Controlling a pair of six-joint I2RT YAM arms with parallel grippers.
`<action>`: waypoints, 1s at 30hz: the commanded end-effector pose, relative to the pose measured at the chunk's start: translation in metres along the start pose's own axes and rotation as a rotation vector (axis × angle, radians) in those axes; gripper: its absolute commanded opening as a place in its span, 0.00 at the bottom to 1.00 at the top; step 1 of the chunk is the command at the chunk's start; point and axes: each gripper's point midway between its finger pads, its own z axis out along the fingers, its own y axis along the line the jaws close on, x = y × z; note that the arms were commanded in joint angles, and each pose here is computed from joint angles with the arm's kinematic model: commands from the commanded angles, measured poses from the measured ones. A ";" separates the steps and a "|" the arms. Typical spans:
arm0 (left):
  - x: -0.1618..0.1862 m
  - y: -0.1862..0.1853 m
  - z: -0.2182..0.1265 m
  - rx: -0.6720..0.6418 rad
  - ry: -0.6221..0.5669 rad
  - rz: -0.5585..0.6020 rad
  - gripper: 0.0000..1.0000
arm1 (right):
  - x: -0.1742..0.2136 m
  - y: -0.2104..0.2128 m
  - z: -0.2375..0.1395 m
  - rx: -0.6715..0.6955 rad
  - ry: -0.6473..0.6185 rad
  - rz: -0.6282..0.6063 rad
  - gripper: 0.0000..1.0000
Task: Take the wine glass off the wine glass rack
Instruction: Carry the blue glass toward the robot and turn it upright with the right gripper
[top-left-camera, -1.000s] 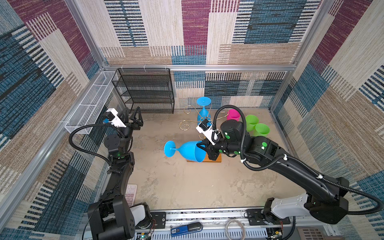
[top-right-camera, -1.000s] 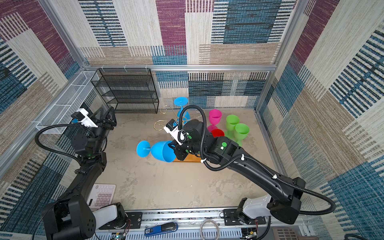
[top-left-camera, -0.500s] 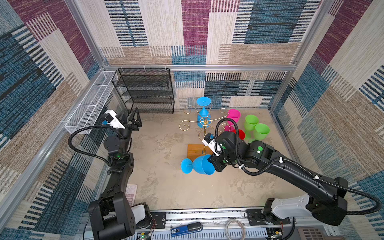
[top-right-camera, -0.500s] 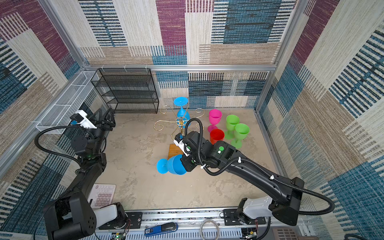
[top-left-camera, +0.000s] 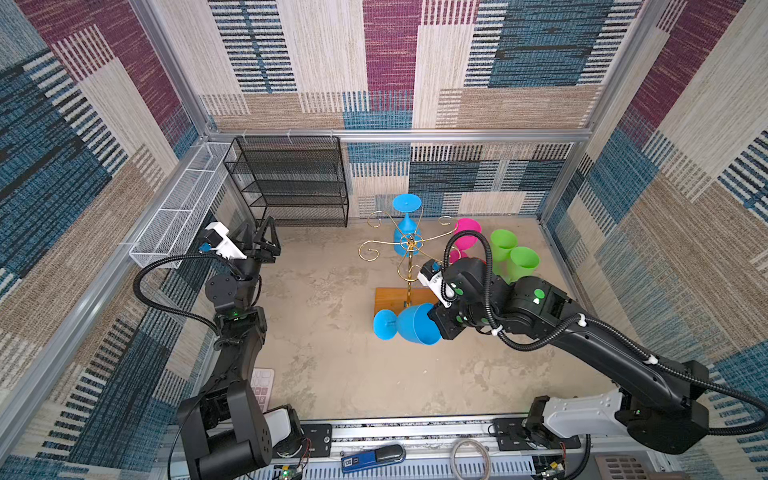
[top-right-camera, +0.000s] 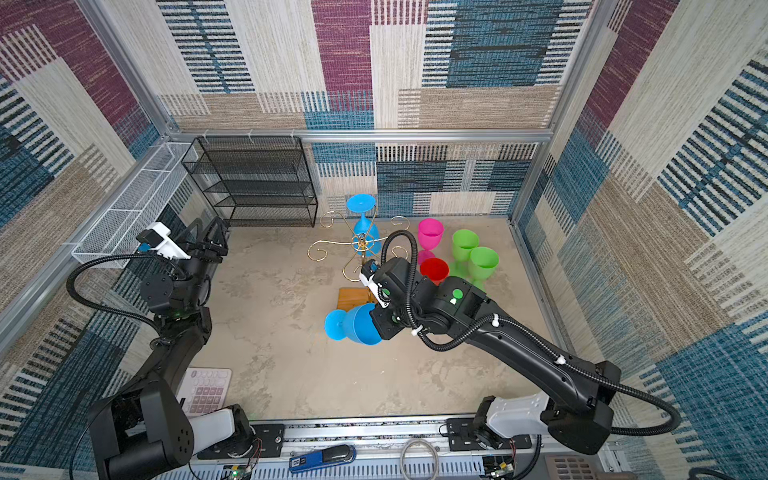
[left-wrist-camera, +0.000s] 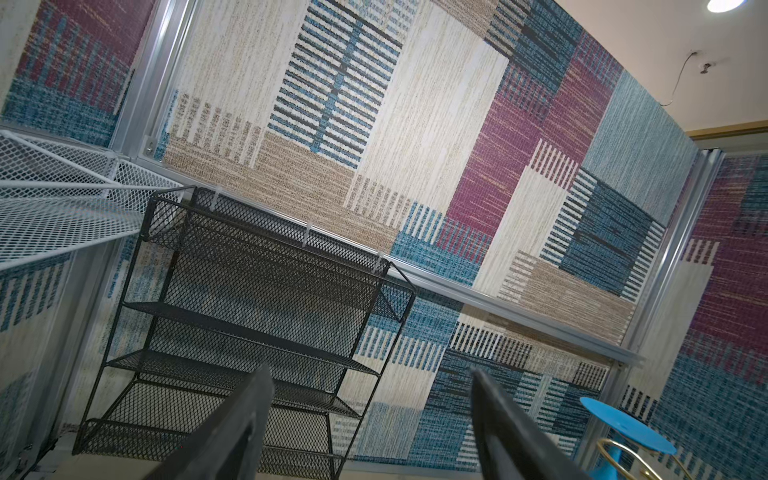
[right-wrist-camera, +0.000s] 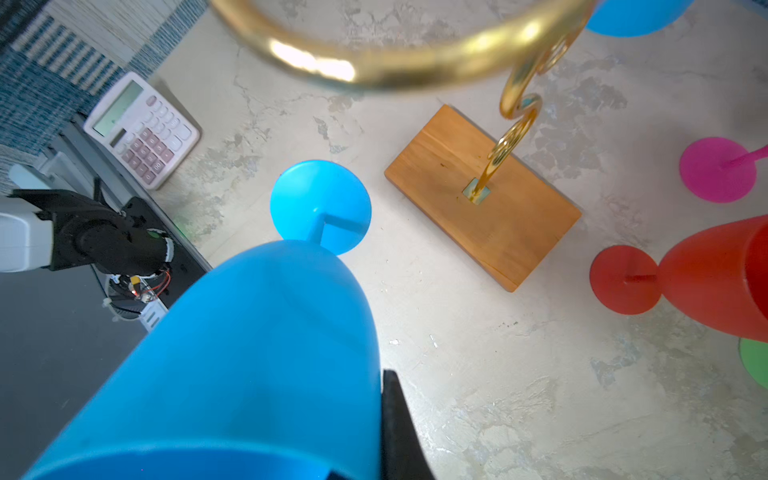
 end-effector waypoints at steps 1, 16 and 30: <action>-0.012 -0.009 -0.001 0.041 -0.042 0.002 0.77 | 0.004 -0.001 -0.009 0.001 0.007 0.013 0.00; -0.013 -0.009 -0.003 0.053 -0.049 -0.009 0.77 | 0.076 -0.028 -0.026 0.097 0.169 0.125 0.00; -0.014 -0.006 -0.004 0.053 -0.053 -0.023 0.77 | 0.088 -0.072 -0.004 0.215 0.247 0.260 0.00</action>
